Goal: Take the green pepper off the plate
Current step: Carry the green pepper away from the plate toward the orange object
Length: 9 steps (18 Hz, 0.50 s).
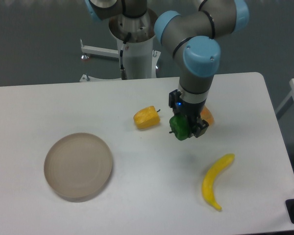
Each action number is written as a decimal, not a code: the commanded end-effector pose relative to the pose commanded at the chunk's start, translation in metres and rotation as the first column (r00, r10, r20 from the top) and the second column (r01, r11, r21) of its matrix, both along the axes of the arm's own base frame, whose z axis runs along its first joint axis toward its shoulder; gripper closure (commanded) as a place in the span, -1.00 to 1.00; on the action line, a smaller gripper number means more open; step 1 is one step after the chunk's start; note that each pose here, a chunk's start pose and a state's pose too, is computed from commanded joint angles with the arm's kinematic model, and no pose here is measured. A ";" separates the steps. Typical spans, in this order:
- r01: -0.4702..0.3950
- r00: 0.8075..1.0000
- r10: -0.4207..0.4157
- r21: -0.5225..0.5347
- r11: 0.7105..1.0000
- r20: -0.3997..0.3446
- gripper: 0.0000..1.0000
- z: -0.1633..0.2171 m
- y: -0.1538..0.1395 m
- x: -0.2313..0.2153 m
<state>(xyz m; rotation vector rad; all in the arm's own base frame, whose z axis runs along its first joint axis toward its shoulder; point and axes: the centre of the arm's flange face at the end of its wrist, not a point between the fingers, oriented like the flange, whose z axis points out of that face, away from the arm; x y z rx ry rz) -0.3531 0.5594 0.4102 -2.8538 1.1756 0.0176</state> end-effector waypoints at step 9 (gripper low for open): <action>0.000 1.000 0.000 -0.014 1.000 -0.006 0.33 -0.007 -0.004 -0.005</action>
